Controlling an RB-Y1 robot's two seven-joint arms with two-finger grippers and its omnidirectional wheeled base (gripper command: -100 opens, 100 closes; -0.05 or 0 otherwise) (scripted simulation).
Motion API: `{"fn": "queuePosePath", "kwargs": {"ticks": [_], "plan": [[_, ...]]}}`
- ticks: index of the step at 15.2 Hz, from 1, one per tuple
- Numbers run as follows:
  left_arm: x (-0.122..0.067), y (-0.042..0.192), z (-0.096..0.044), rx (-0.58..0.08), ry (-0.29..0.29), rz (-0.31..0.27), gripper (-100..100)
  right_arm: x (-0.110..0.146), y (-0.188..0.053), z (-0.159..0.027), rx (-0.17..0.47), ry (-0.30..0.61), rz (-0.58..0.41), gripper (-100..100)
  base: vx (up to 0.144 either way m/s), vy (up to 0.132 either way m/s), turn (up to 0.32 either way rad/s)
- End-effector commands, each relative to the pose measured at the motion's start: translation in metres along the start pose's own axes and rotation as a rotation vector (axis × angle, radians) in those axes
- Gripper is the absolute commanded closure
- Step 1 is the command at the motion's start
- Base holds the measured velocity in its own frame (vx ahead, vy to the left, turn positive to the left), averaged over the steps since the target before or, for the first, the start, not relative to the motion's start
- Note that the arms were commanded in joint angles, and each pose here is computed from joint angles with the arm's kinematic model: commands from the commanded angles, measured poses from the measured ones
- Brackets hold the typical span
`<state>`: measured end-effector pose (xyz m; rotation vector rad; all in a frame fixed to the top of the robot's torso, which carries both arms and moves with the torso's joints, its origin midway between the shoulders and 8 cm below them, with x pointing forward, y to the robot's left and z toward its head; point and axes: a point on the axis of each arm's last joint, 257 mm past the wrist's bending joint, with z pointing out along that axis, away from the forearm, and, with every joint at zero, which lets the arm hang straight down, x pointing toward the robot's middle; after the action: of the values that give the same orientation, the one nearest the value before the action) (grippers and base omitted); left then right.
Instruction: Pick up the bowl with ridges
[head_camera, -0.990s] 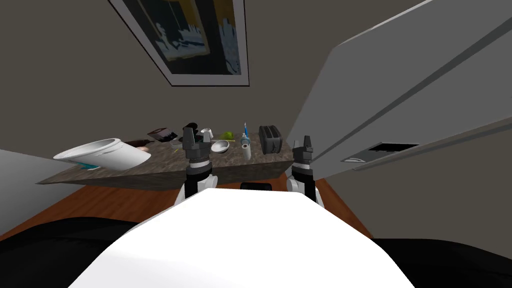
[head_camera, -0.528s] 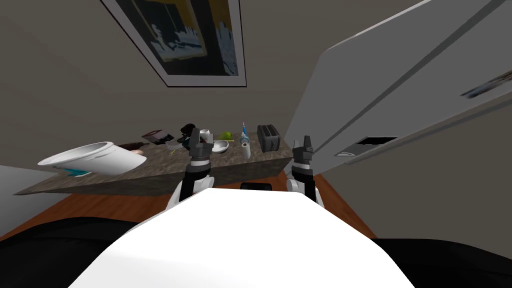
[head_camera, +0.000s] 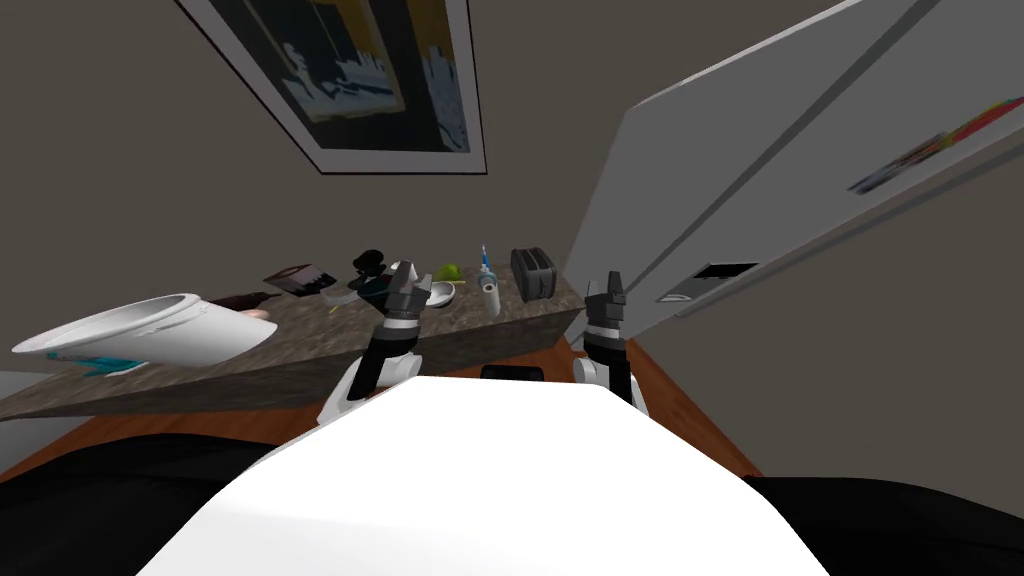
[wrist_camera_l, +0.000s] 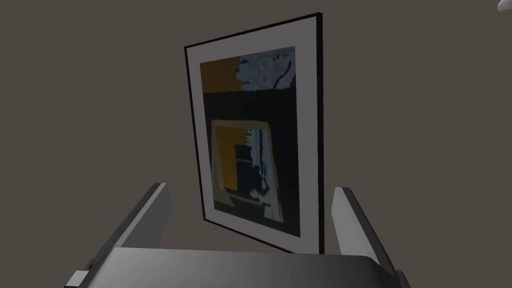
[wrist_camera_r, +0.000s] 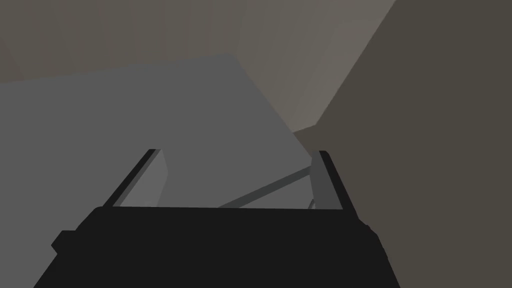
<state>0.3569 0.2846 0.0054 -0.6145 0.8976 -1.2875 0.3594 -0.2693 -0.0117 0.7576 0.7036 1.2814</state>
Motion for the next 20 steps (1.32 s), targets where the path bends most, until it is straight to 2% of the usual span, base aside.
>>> {"fn": "queuePosePath", "kwargs": {"ticks": [1,5,7,8,10,12,14,15,17,18,20], "plan": [[-0.003,0.015,0.000,-0.057,0.016,-0.014,-100,0.000,0.000,0.000,0.000,0.000,0.000,0,-0.021,0.035,-0.136],[-0.010,0.044,-0.003,-0.165,0.037,-0.041,-100,0.000,0.000,0.000,0.000,0.000,0.000,0,-0.039,0.049,-0.180],[-0.011,0.052,-0.005,-0.197,0.034,-0.040,-100,0.000,0.000,0.000,0.000,0.000,0.000,0,-0.033,0.064,-0.106],[-0.014,0.062,-0.007,-0.237,0.043,-0.053,-100,0.000,0.000,0.000,0.000,0.000,0.000,0,-0.034,0.055,-0.153],[-0.015,0.068,-0.009,-0.264,0.040,-0.053,-100,0.000,0.000,0.000,0.000,0.000,0.000,0,-0.029,0.044,-0.124],[-0.019,0.082,-0.012,-0.318,0.047,-0.066,-100,0.000,0.000,0.000,0.000,0.000,0.000,0,-0.031,0.046,-0.158],[-0.019,0.085,-0.013,-0.332,0.045,-0.065,-100,0.000,0.000,0.000,0.000,0.000,0.000,0,-0.017,0.030,-0.034],[-0.024,0.096,-0.017,-0.379,0.050,-0.079,-100,0.000,0.000,0.000,0.000,0.000,0.000,0,-0.023,0.022,-0.147],[-0.024,0.102,-0.019,-0.403,0.047,-0.078,-100,0.000,0.000,0.000,0.000,0.000,0.000,0,-0.028,0.037,-0.130],[-0.029,0.112,-0.023,-0.445,0.051,-0.092,-100,0.000,0.000,0.000,0.000,0.000,0.000,0,-0.026,0.041,-0.159],[-0.030,0.118,-0.026,-0.474,0.048,-0.090,-100,0.000,0.000,0.000,0.000,0.000,0.000,0,-0.030,0.049,-0.127]]}}
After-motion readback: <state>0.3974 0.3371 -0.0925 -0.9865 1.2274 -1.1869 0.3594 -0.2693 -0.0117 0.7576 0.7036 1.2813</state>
